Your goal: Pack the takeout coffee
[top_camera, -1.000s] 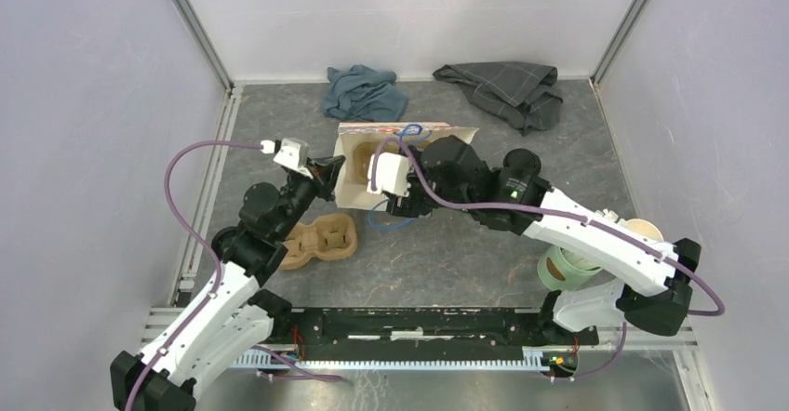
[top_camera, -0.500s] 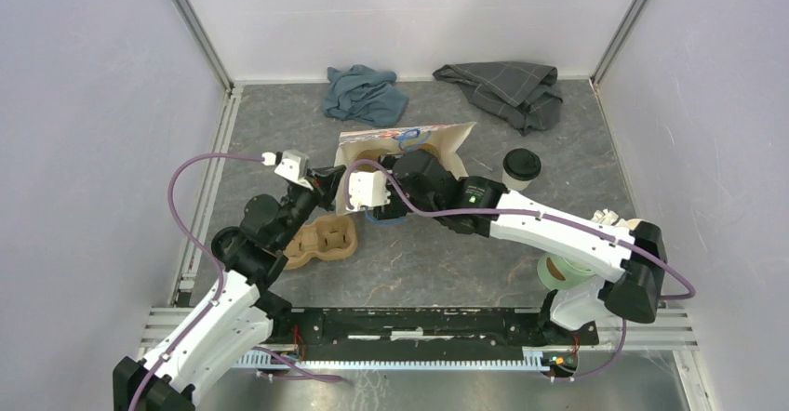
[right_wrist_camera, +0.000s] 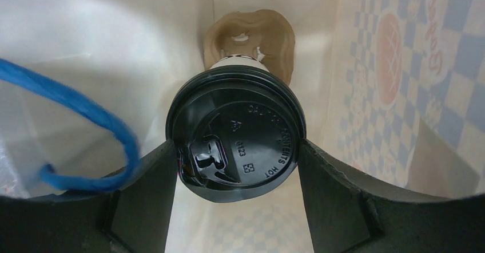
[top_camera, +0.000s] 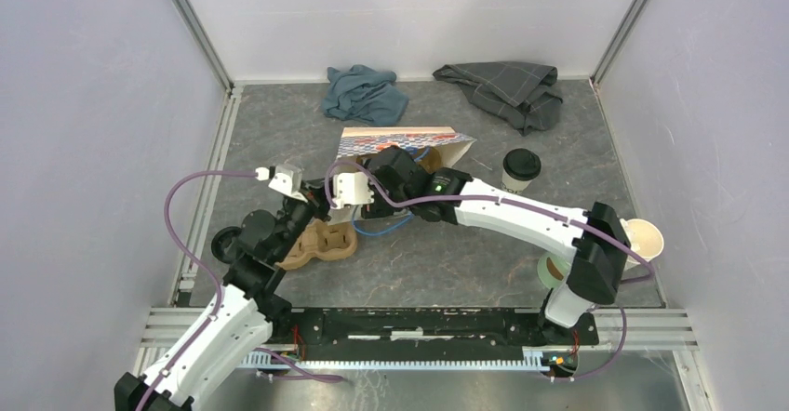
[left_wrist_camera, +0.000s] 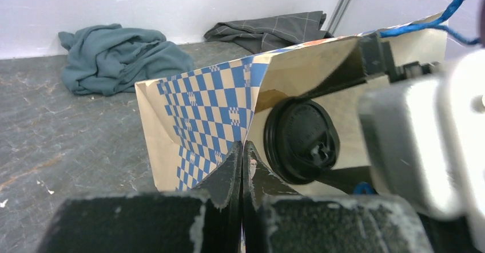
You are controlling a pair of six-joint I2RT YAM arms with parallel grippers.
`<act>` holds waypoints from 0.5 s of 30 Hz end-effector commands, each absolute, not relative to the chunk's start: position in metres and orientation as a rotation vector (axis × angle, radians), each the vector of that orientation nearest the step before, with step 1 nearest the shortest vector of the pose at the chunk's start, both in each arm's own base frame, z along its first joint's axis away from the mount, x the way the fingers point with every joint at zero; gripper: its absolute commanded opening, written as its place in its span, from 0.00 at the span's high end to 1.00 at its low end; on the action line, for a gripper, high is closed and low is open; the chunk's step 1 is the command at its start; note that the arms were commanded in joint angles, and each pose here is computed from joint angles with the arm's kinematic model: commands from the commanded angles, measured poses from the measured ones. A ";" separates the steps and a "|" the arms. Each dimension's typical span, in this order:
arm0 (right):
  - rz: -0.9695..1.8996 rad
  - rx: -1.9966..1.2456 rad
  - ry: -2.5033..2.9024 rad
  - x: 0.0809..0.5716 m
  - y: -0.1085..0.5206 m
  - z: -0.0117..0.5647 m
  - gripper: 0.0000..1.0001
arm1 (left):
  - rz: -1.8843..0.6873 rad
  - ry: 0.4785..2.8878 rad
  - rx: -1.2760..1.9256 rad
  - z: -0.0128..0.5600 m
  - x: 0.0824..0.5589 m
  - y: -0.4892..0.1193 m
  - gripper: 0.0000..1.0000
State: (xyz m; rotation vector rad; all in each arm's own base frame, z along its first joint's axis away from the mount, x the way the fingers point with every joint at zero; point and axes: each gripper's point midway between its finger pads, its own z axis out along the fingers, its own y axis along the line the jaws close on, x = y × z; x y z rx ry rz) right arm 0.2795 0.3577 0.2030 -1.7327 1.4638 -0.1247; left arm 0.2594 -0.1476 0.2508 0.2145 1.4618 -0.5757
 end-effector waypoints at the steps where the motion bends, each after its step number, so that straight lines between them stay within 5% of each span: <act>1: -0.158 -1.683 1.443 0.298 0.363 0.221 0.35 | -0.611 1.464 0.164 0.247 0.255 -0.145 0.98; 15: -0.329 -1.670 1.485 0.328 0.314 0.214 0.36 | -0.589 1.510 0.168 0.238 0.254 -0.143 0.98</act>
